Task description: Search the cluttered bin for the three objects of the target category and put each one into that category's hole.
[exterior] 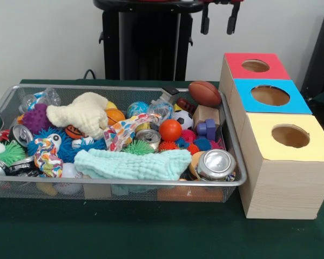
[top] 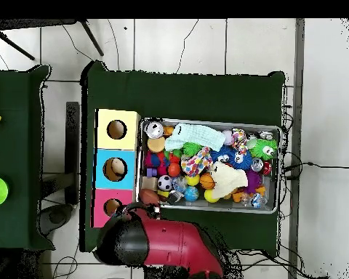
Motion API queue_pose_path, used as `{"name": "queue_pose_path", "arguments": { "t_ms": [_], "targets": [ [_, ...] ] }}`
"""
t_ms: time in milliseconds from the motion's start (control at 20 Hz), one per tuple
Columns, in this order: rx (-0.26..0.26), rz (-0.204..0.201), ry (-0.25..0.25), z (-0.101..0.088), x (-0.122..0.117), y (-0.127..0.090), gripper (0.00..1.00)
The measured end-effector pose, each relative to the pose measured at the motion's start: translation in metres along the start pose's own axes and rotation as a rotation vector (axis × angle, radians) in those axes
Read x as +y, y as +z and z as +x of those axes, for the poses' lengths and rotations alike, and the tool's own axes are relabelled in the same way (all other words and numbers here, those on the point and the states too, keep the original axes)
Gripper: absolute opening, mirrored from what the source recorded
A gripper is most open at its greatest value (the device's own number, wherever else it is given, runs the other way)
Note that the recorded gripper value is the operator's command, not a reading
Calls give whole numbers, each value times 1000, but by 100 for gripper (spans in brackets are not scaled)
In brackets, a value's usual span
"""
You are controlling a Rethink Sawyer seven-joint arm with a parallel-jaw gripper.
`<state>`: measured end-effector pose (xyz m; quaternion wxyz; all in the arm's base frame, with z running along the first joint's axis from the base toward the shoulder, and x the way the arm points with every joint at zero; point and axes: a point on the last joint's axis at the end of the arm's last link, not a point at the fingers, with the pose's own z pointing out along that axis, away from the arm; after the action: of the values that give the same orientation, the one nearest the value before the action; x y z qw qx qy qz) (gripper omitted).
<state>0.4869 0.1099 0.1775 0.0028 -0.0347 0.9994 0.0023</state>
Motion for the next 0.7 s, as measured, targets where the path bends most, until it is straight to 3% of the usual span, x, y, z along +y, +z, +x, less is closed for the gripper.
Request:
{"name": "queue_pose_path", "arguments": {
  "t_ms": [700],
  "targets": [
    [-41,-17,-13,-72,-21,30,100]
  ]
}}
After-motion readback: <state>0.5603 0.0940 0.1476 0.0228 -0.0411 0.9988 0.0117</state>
